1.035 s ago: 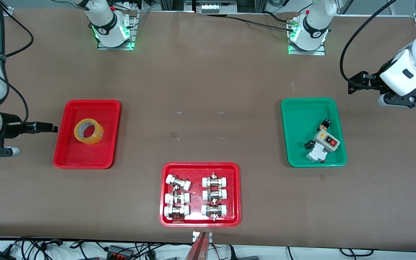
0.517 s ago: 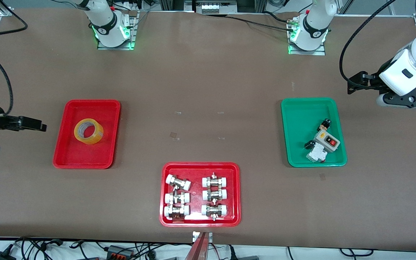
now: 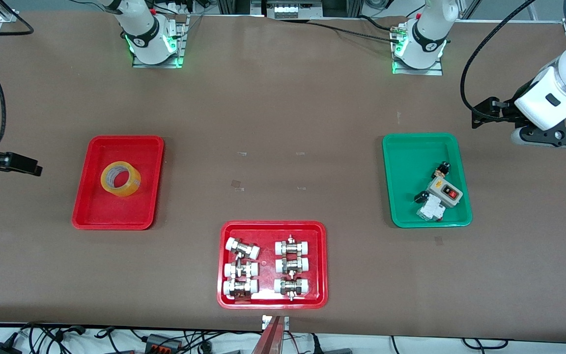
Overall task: Left arm passes tape to right arm into tray
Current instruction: 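Open the right gripper and raise it away from the tape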
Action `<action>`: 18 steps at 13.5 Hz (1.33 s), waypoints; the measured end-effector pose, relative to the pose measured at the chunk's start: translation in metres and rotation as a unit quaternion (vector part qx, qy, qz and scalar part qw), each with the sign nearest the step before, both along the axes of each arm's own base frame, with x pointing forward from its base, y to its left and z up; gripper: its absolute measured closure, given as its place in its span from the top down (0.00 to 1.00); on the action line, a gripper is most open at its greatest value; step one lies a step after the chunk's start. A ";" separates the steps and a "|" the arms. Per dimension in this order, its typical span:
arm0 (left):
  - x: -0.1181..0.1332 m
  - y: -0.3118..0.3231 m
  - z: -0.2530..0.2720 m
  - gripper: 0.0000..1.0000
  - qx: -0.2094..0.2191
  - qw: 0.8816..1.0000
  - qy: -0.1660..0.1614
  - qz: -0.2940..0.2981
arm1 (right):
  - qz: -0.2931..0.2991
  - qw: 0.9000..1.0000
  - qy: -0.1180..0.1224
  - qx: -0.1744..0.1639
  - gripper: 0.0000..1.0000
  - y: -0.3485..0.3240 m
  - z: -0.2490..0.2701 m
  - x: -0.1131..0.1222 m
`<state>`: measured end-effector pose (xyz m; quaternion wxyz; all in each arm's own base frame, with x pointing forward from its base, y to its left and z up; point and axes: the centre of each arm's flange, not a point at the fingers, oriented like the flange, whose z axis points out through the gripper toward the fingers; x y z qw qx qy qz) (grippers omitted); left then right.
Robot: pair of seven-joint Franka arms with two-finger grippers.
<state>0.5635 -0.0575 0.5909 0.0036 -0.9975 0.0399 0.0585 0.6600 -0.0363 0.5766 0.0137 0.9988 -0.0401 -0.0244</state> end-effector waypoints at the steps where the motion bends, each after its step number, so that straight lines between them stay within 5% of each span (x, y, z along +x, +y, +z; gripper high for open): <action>1: 0.000 -0.001 0.000 1.00 0.000 1.000 0.000 -0.001 | -0.001 1.000 -0.012 -0.002 1.00 -0.001 0.007 -0.001; 5: 0.000 -0.003 0.000 1.00 0.000 1.000 -0.001 -0.002 | -0.001 0.999 -0.049 -0.003 1.00 -0.004 0.015 -0.011; 18: 0.001 -0.007 0.001 1.00 -0.001 1.000 -0.007 -0.006 | 0.016 0.999 -0.049 0.009 1.00 -0.002 -0.001 -0.098</action>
